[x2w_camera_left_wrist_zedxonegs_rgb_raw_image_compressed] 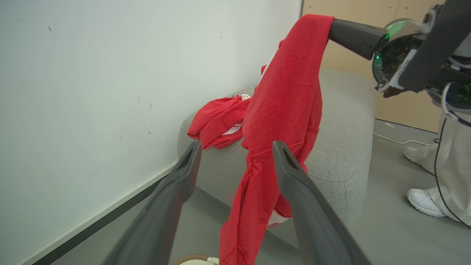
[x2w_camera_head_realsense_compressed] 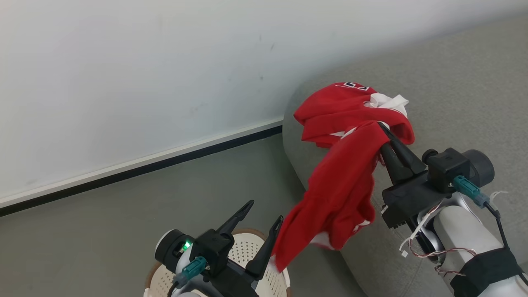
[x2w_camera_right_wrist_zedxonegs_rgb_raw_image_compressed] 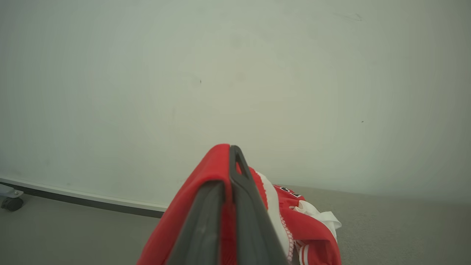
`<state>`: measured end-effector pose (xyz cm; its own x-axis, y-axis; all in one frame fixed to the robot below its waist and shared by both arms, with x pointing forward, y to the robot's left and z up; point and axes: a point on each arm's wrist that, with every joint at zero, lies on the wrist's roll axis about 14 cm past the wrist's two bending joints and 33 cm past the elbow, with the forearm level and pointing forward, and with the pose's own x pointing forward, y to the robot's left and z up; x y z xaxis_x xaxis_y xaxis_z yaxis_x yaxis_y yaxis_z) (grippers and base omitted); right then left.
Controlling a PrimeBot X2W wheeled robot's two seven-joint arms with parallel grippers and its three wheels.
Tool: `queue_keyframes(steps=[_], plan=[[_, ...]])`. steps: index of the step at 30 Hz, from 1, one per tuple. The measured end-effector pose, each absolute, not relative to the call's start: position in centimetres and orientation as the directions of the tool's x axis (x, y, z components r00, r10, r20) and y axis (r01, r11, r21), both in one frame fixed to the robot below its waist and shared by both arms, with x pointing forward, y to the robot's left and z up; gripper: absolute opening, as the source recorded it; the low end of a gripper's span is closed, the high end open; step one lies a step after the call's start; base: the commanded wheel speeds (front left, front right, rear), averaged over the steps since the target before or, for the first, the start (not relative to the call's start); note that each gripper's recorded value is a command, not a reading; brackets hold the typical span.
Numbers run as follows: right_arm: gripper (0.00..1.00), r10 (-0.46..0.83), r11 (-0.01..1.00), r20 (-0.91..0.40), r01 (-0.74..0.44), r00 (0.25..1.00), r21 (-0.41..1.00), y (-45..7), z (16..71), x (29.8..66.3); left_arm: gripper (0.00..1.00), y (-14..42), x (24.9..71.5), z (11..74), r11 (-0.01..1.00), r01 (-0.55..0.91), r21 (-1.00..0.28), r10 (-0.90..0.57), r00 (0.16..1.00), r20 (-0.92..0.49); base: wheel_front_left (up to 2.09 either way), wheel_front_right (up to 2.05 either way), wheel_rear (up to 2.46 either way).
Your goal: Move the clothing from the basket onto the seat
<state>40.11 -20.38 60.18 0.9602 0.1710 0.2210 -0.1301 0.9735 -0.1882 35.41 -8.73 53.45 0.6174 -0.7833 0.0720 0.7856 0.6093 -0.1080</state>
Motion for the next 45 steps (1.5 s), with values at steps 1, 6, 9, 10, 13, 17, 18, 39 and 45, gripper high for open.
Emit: queue_keyframes(steps=[1, 6, 9, 10, 13, 17, 18, 39, 45], plan=[[0.0, 0.165, 0.975, 0.217, -0.125, 0.962, -0.186, -20.6, 60.0, 39.9, 1.0, -9.0, 35.3, 53.4, 0.603, 0.79, -0.109, -0.788, 0.611, 0.071, 0.0, 0.0, 0.0], [0.0, 0.103, 0.983, 0.219, -0.066, 0.97, -0.169, -22.4, 59.9, 39.7, 1.0, -9.8, 35.3, 52.9, 0.583, 0.804, -0.116, -0.803, 0.592, 0.063, 0.0, 0.0, 0.0], [0.0, 0.072, 0.987, 0.221, -0.037, 0.973, -0.158, -23.4, 60.1, 39.9, 1.0, -10.2, 35.4, 52.6, 0.576, 0.808, -0.127, -0.809, 0.585, 0.059, 0.0, 0.0, 0.0], [0.0, 0.065, 0.987, 0.225, -0.029, 0.972, -0.159, -23.7, 60.3, 40.1, 1.0, -10.3, 35.4, 52.5, 0.572, 0.81, -0.13, -0.811, 0.582, 0.057, 0.0, 0.0, 0.0], [0.0, 0.044, 0.987, 0.253, -0.003, 0.966, -0.159, -24.7, 61.8, 41.0, 1.0, -10.7, 35.5, 52.1, 0.561, 0.815, -0.141, -0.818, 0.573, 0.052, 0.0, 0.0, 0.0], [0.0, 0.017, 0.986, 0.295, 0.033, 0.955, -0.162, -26.0, 64.6, 42.7, 1.0, -11.3, 35.9, 51.8, 0.548, 0.826, -0.136, -0.829, 0.558, 0.047, 0.0, 0.0, 0.0], [0.0, 0.01, 0.985, 0.31, 0.044, 0.951, -0.165, -26.4, 65.6, 43.2, 1.0, -11.4, 36.0, 51.8, 0.544, 0.828, -0.138, -0.831, 0.555, 0.05, 0.0, 0.0, 0.0], [0.0, -0.247, 0.909, 0.475, 0.371, 0.845, -0.189, -37.8, 79.6, 52.3, 1.0, -10.5, 42.2, 50.0, 0.576, 0.799, -0.172, -0.806, 0.59, 0.046, 0.0, 0.0, 0.0], [0.0, -0.276, 0.901, 0.394, 0.379, 0.876, -0.212, -38.4, 75.4, 56.1, 1.0, -9.0, 44.0, 48.6, 0.61, 0.772, -0.181, -0.781, 0.624, 0.026, 0.0, 0.0, 0.0]])
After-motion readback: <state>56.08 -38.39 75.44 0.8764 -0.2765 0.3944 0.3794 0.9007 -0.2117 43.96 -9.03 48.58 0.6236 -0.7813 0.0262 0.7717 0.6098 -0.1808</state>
